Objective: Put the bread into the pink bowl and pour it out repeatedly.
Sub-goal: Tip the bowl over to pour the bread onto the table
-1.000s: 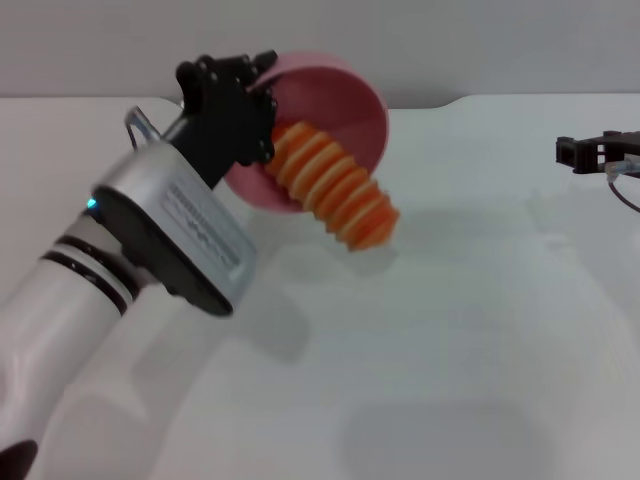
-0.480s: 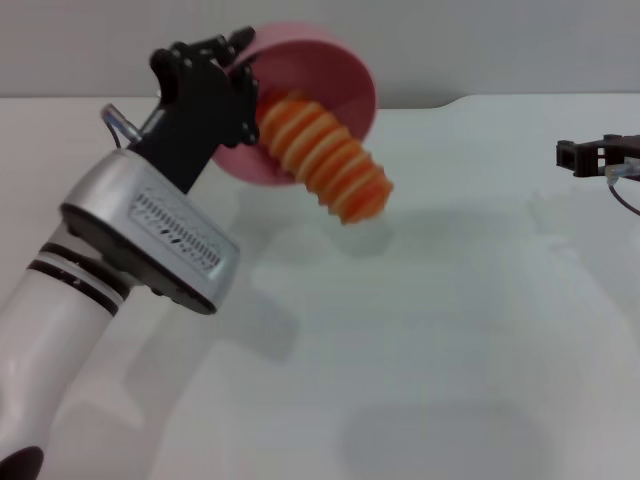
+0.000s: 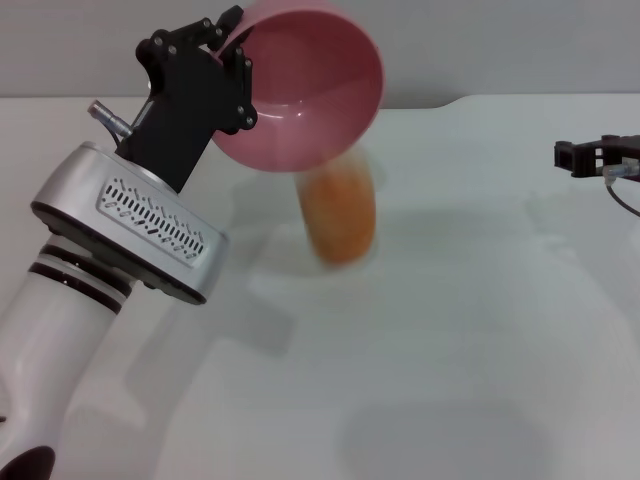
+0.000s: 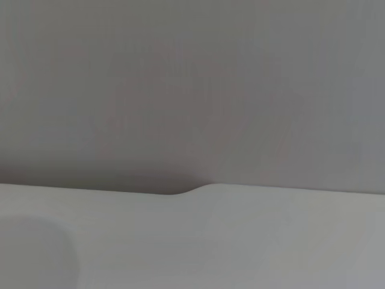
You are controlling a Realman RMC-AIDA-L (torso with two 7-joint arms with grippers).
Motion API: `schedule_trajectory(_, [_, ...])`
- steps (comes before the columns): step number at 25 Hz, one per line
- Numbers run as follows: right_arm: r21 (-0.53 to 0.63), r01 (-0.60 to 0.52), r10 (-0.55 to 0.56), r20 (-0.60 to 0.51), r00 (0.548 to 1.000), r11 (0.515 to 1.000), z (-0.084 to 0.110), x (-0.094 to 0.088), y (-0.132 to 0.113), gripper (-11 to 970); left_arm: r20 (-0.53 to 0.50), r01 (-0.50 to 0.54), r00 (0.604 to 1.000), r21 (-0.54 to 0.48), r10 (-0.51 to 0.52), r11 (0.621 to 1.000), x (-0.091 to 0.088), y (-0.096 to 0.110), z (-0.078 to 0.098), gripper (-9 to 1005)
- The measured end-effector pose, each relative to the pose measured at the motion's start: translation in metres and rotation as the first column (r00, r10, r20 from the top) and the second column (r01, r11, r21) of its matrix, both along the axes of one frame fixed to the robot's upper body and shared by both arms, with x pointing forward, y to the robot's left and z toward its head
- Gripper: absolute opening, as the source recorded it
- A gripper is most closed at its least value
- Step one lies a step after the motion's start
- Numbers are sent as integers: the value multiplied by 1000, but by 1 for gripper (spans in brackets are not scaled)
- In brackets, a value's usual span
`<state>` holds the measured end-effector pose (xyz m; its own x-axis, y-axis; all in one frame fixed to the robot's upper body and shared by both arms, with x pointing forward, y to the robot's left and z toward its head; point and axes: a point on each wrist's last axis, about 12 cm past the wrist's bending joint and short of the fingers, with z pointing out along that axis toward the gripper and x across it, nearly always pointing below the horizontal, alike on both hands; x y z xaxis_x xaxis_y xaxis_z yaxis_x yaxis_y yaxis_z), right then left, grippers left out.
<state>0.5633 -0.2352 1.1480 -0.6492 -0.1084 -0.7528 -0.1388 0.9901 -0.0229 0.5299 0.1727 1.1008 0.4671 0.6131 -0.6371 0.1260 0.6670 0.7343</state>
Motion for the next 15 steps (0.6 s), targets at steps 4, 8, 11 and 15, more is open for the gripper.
schedule_trajectory(4, [1, -3, 3, 0, 1000, 1000, 0, 0, 1, 522, -10, 9, 1000, -3, -9, 1000, 2, 0, -3, 48])
schedule_trajectory(8, [1, -4, 4, -3, 1000, 1000, 0, 0, 1, 522, -58, 3, 998, -25, -5, 1000, 8, 0, -3, 48])
schedule_trajectory(11, [-1, -6, 6, -4, 1000, 1000, -1, 1, 2, 522, -134, -23, 991, -75, 13, 997, 17, 0, 2, 48])
schedule_trajectory(15, [-4, -8, 8, -11, 1000, 1000, -1, 3, 3, 522, -338, -67, 941, -138, 16, 988, 37, -2, 19, 48])
